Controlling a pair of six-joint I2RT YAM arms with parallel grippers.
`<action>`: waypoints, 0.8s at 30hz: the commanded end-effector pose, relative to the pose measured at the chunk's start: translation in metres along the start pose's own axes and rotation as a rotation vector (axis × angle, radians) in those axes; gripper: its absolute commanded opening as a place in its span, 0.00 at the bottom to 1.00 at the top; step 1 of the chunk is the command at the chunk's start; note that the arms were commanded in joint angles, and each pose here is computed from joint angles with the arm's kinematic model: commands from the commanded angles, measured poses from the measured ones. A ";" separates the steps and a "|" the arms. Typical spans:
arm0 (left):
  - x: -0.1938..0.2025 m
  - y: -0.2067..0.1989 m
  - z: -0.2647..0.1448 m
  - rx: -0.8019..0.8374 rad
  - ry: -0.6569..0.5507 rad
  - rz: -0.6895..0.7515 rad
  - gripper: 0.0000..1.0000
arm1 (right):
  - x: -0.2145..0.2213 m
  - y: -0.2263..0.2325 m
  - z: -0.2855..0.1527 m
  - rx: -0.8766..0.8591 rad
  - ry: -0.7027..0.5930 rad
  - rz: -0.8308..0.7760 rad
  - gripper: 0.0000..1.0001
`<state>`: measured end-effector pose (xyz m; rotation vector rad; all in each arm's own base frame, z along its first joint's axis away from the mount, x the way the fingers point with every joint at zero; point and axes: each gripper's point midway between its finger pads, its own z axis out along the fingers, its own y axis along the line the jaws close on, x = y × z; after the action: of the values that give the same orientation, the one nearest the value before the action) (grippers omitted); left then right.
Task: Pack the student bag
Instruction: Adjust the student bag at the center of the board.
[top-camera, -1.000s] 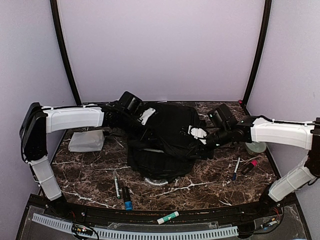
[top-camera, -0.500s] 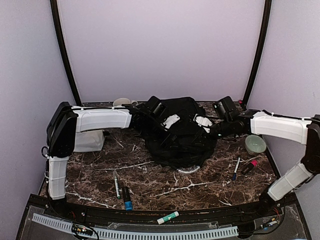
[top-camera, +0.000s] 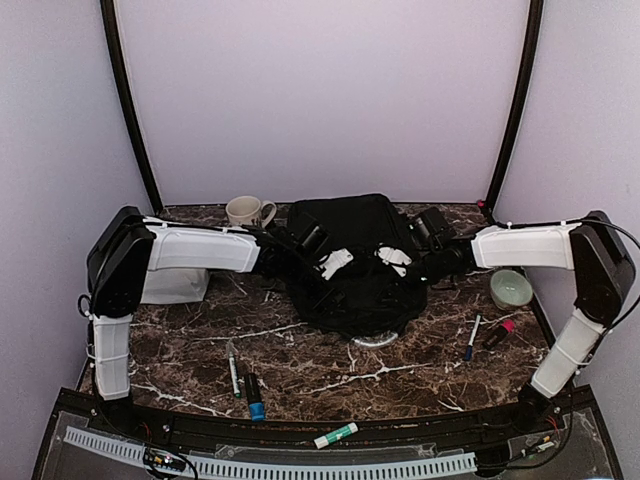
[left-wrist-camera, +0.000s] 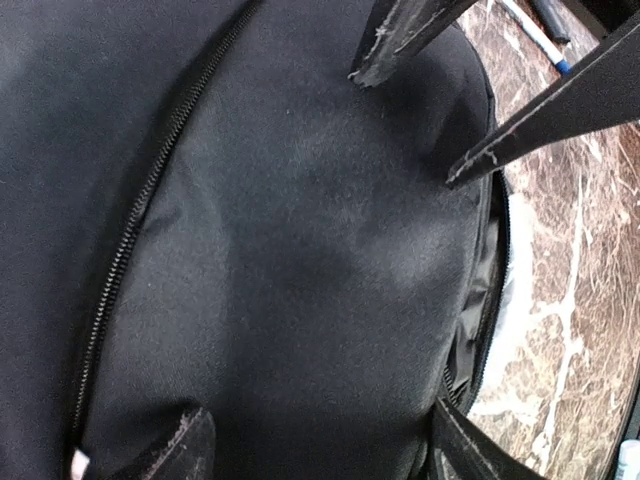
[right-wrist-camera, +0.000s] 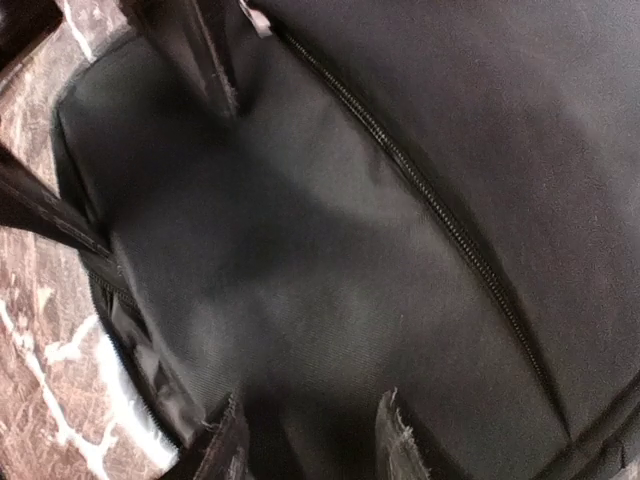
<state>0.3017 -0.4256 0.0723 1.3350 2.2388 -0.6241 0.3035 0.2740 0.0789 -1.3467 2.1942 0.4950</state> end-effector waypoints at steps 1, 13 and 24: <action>-0.033 0.022 -0.044 -0.167 -0.086 -0.045 0.74 | -0.022 0.030 -0.034 -0.129 -0.130 -0.066 0.46; -0.057 0.009 -0.116 -0.062 -0.243 -0.136 0.72 | -0.025 0.060 -0.076 -0.165 -0.202 -0.206 0.49; -0.010 0.026 -0.152 -0.103 -0.155 -0.291 0.72 | -0.012 0.042 -0.037 -0.156 -0.104 -0.117 0.45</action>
<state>0.3030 -0.3743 0.2109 1.0414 2.1649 -0.7556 0.2532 0.2767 0.1246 -1.5102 1.9861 0.6890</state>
